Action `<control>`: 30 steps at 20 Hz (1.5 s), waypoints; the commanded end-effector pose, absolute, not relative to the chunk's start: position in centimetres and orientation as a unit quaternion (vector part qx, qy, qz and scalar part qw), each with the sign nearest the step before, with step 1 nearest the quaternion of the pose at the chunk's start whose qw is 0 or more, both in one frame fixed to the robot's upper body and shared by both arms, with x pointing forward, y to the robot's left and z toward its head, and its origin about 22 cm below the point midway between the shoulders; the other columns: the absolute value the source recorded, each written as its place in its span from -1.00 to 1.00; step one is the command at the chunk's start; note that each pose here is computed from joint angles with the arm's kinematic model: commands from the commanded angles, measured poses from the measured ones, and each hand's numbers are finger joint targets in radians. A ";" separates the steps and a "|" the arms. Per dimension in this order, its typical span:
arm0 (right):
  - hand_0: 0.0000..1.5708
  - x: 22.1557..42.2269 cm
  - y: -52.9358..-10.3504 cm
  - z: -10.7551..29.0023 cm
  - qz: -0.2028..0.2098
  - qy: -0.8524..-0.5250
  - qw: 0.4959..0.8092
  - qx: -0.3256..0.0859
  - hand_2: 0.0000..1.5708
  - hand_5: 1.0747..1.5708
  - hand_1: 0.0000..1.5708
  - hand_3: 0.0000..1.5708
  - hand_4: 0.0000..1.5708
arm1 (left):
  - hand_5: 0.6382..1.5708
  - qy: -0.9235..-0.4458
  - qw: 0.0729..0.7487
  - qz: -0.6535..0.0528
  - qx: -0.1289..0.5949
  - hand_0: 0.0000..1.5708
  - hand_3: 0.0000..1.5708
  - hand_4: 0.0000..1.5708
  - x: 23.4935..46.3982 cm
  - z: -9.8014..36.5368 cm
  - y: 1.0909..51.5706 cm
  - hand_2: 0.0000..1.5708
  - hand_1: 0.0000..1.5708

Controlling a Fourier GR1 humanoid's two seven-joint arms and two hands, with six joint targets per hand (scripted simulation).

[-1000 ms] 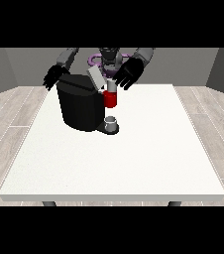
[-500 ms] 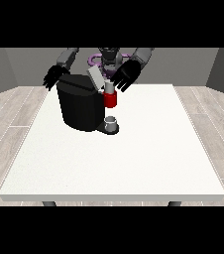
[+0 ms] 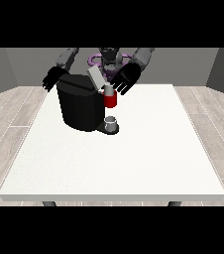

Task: Insert the coffee pod into the coffee machine and close the lid

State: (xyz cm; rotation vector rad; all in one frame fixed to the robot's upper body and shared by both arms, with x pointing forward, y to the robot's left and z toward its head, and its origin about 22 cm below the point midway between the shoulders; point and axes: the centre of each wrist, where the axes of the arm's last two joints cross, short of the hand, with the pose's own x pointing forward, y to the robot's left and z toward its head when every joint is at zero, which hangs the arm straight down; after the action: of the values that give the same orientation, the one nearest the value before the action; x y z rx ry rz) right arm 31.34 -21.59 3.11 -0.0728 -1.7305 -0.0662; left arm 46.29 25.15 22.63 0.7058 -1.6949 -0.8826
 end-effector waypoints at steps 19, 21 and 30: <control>-1.00 32.1 -22.5 3.5 -0.039 -0.758 0.649 -0.045 -1.00 1.00 -1.00 -1.00 -0.44 | 1.00 -0.690 0.527 -0.400 0.294 0.42 0.26 -0.44 46.4 21.7 23.9 0.47 0.42; -1.00 32.0 -21.7 4.5 -0.031 -0.775 0.630 -0.029 -1.00 1.00 -1.00 -1.00 -0.45 | 1.00 -0.696 0.519 -0.379 0.319 0.38 0.22 -0.49 46.3 23.6 26.7 0.44 0.38; -1.00 32.6 -22.5 3.8 -0.044 -0.768 0.638 -0.040 -1.00 1.00 -1.00 -1.00 -0.48 | 1.00 -0.700 0.500 -0.401 0.315 0.30 0.15 -0.53 46.3 24.3 26.0 0.38 0.30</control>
State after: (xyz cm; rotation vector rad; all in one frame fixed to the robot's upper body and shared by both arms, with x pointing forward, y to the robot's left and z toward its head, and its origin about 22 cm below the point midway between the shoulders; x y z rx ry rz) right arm 32.25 -22.21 3.65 -0.0868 -1.7510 -0.0876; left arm 46.32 25.39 23.44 0.7396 -1.6928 -0.9544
